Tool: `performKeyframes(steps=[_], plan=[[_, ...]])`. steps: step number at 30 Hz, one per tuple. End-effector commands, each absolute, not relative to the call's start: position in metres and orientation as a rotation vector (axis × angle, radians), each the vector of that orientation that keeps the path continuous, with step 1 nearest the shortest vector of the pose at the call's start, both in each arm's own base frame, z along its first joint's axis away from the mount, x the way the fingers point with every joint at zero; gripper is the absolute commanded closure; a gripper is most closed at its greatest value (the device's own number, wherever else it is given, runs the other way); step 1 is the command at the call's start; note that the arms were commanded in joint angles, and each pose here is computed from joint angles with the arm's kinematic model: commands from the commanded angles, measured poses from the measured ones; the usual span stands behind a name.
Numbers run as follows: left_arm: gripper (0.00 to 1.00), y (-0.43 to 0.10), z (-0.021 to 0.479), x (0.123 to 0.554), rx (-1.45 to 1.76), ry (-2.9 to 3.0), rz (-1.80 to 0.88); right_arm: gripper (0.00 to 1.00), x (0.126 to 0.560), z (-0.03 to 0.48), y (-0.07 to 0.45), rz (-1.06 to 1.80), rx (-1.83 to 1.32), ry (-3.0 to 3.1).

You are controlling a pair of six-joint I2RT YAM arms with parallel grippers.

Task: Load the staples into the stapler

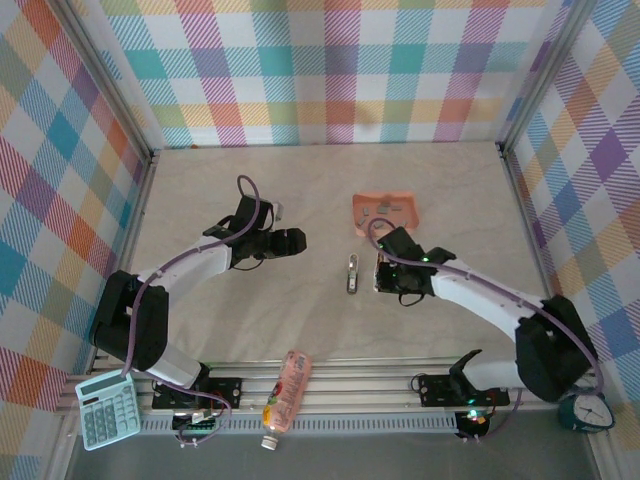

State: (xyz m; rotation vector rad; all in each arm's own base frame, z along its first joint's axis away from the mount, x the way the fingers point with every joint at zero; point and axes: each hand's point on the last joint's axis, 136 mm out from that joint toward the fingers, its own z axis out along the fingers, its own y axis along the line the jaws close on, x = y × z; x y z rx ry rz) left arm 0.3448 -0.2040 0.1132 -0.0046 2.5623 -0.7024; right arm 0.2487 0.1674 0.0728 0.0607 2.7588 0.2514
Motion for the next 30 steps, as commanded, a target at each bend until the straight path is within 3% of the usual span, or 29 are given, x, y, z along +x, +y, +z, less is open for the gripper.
performKeyframes(steps=[1, 30], plan=[[0.24, -0.202, 0.113, 0.349, -0.01, 2.559, -0.7, 0.87, 0.265, 0.075, 0.176, 0.216, 0.106, 2.723], [0.24, -0.202, 0.111, 0.349, -0.008, 2.566, -0.703, 0.87, 0.296, 0.07, 0.183, 0.05, 0.009, 2.745]])
